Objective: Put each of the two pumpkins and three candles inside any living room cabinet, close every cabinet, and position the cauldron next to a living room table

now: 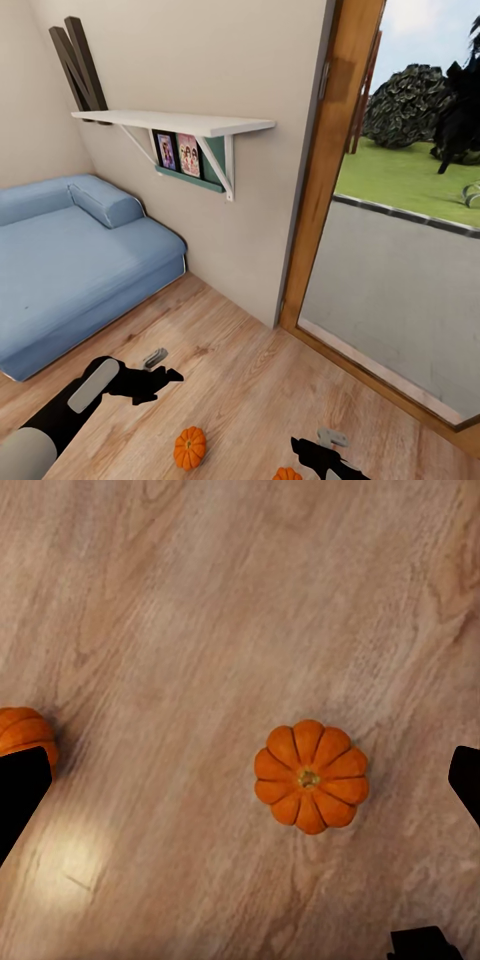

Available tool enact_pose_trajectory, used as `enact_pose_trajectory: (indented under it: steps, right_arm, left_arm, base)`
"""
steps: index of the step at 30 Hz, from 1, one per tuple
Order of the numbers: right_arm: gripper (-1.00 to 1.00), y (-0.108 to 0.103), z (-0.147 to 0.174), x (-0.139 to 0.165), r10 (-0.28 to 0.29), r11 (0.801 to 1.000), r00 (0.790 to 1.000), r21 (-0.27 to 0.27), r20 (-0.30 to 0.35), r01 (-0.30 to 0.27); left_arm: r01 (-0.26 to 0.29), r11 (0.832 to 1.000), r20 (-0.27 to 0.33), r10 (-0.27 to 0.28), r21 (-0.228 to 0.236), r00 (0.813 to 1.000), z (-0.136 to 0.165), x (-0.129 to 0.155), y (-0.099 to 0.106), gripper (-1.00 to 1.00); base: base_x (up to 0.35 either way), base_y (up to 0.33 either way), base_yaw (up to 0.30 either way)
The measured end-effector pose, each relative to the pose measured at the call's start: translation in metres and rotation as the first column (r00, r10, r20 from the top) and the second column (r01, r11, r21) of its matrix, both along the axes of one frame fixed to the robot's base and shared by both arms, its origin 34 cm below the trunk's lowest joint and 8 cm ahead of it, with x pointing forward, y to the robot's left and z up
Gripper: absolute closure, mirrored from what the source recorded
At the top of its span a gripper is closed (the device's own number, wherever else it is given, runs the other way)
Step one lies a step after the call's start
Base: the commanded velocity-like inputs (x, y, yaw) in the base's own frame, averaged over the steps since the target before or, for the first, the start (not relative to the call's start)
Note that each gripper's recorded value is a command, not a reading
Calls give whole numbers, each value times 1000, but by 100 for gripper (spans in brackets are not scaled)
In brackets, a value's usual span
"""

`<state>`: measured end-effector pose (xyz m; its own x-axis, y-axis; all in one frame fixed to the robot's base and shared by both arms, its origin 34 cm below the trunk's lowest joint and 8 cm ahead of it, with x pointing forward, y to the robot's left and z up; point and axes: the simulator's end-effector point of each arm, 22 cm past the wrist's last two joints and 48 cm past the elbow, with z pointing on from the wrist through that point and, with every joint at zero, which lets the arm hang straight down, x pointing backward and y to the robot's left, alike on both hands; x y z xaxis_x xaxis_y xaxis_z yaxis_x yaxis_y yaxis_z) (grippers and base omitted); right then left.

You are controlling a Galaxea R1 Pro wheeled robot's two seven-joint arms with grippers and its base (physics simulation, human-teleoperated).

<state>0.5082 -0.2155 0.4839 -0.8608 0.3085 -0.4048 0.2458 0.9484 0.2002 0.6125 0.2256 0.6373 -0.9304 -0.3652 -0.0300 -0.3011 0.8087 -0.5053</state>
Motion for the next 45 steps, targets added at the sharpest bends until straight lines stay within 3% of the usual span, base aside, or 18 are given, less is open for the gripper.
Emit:
enact_pose_trajectory:
  steps: [12,20,28,38,45]
  right_arm:
    - [-100,0,-20,-1,-1,1000,1000,-1,2,1]
    - [-100,-13,-37,-7,-17,999,1000,-40,16,18]
    - [-100,-18,-51,-8,-23,998,999,-51,24,24]
    - [-100,-16,-69,-9,-20,999,999,-49,26,21]
    - [-100,-15,-83,-11,-16,999,1000,-48,25,17]
  left_arm:
    - [12,1000,-3,-12,-13,1000,-21,-3,-11,-100]
    - [19,999,-2,-19,-33,1000,-34,-4,-26,-100]
    - [19,999,0,-19,-38,1000,-47,-4,-28,-100]
    - [53,993,90,-44,-109,995,-27,15,-54,-100]
    - [58,993,106,-47,-107,993,-35,16,-50,-100]
  base:
    - [0,0,0]
    - [0,0,0]
    - [0,0,0]
    - [0,0,0]
    - [0,0,0]
